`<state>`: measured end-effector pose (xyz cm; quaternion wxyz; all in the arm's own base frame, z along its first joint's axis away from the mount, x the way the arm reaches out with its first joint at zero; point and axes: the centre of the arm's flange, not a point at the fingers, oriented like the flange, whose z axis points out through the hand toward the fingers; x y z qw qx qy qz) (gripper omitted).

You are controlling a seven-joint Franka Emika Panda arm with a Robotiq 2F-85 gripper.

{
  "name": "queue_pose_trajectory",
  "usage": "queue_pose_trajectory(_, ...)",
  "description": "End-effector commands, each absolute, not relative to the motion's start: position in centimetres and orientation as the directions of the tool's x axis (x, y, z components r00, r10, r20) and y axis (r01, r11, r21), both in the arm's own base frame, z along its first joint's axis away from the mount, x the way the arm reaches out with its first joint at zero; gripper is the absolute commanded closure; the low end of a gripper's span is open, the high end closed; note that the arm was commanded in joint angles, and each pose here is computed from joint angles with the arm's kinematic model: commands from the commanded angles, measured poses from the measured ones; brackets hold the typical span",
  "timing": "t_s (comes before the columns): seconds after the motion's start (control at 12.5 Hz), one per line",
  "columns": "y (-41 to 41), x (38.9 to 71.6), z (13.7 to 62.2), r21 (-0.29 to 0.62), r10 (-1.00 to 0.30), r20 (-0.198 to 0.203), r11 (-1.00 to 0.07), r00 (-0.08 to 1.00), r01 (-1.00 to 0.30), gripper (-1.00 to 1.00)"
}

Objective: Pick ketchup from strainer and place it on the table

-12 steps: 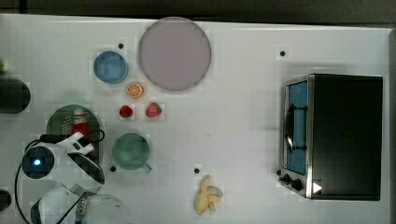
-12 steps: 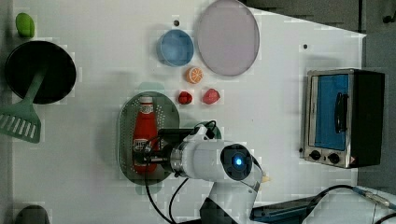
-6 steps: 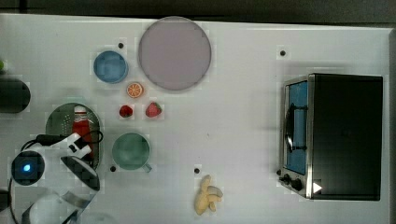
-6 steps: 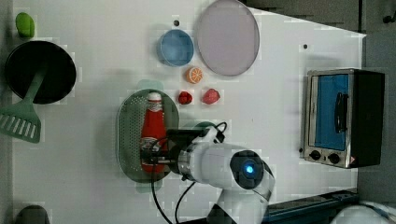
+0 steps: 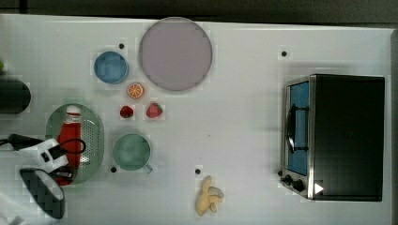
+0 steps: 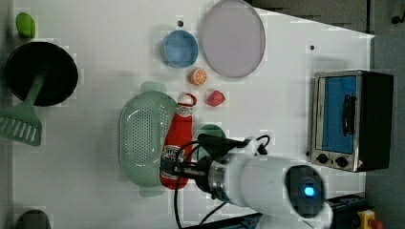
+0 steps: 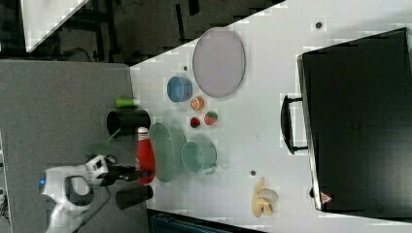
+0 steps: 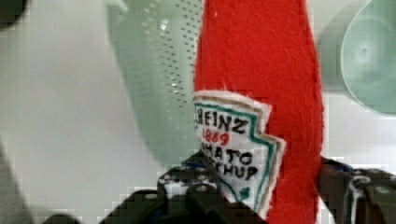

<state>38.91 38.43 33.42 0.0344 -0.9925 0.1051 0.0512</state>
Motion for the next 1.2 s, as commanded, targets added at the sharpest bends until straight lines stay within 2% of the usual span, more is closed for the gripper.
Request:
queue_pose_trajectory(0.08,34.8,43.4,38.1,-0.069,-0.136,-0.095,-0.987,0.986,-0.142,-0.22)
queue_pose_trajectory(0.4,28.8,48.3,43.1,-0.05,-0.136,-0.084,-0.989,0.987,-0.14,-0.22)
queue_pose_trajectory(0.56,25.4,50.8,44.8,-0.061,-0.172,-0.061,-0.983,0.983,-0.176,-0.22)
queue_pose_trajectory(0.88,16.8,54.9,46.0,-0.071,-0.312,-0.033,-0.947,0.95,-0.313,-0.22)
queue_pose_trajectory(1.2,7.1,56.9,45.5,-0.061,-0.333,-0.026,-0.94,0.942,-0.334,-0.22)
